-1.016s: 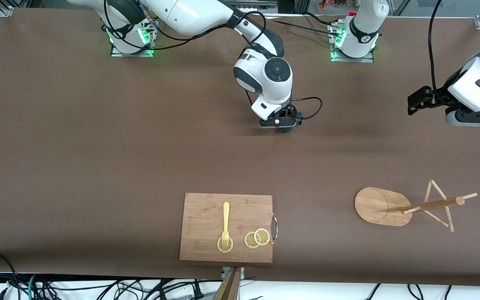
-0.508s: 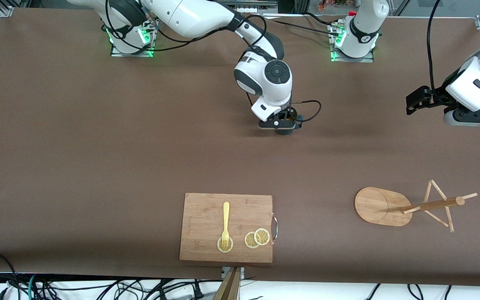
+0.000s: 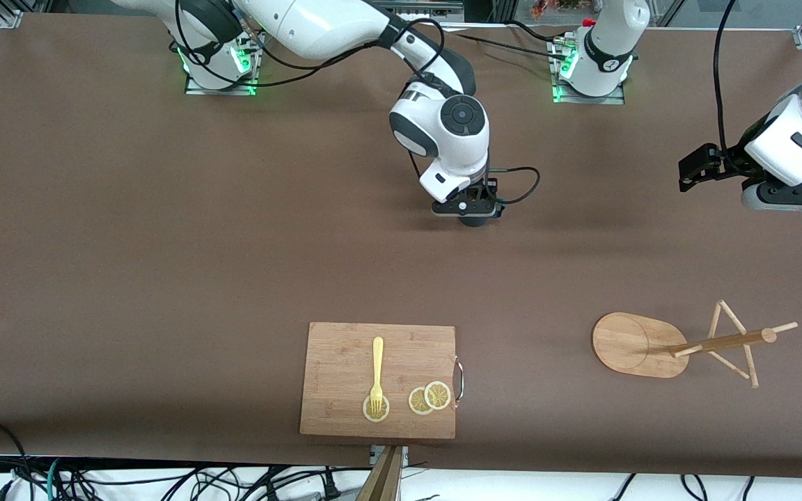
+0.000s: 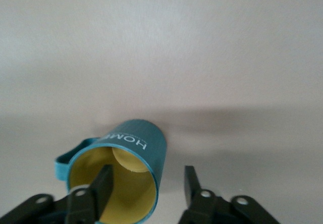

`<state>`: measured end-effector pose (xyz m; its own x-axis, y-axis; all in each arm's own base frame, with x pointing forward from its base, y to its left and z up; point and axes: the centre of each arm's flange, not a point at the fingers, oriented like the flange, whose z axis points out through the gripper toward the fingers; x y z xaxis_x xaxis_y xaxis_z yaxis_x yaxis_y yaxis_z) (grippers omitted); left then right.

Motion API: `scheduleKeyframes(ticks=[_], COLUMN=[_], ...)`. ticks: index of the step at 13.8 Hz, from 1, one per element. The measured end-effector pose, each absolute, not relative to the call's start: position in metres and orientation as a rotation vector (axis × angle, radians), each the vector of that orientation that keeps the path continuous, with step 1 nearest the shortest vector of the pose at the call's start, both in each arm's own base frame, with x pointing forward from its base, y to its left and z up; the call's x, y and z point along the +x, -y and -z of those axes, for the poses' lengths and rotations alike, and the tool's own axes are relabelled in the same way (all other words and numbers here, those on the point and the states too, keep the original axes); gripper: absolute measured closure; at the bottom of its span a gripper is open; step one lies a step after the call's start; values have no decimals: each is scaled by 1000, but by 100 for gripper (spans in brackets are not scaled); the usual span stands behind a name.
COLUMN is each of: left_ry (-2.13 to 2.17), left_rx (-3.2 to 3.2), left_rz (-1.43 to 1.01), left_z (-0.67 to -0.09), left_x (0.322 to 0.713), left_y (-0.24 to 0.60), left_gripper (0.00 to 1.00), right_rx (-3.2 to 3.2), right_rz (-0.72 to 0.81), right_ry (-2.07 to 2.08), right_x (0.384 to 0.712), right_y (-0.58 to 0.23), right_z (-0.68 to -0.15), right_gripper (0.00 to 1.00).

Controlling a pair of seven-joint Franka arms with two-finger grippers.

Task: Pass cup and hang on rack
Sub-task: 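Carry the mug with the right gripper toward the table's middle, then release the mug and withdraw the right gripper while the left gripper approaches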

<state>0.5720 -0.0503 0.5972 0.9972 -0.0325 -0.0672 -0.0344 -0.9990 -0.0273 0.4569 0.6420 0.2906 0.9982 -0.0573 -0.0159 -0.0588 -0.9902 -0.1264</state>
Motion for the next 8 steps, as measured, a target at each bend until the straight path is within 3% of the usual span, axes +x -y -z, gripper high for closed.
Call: scheduleKeyframes(ticks=[3,6,8], left_ry=[-120,-315,-433], left_rx=[-3097,-3088,-3081], left_rz=[-262,-359,-392], left_z=[-575,-548,-536], left_x=[570,579,583], left_y=[50,45,43], left_gripper=[0,0,0], right_rx=[-3004,-3017,-3011], right_rz=[29,34,-40], right_ry=[-153,-217,-217], right_x=[510,567,597], right_y=[-590,-506,-442], right_z=[-374,-441,-476], right_gripper=[1,0,0])
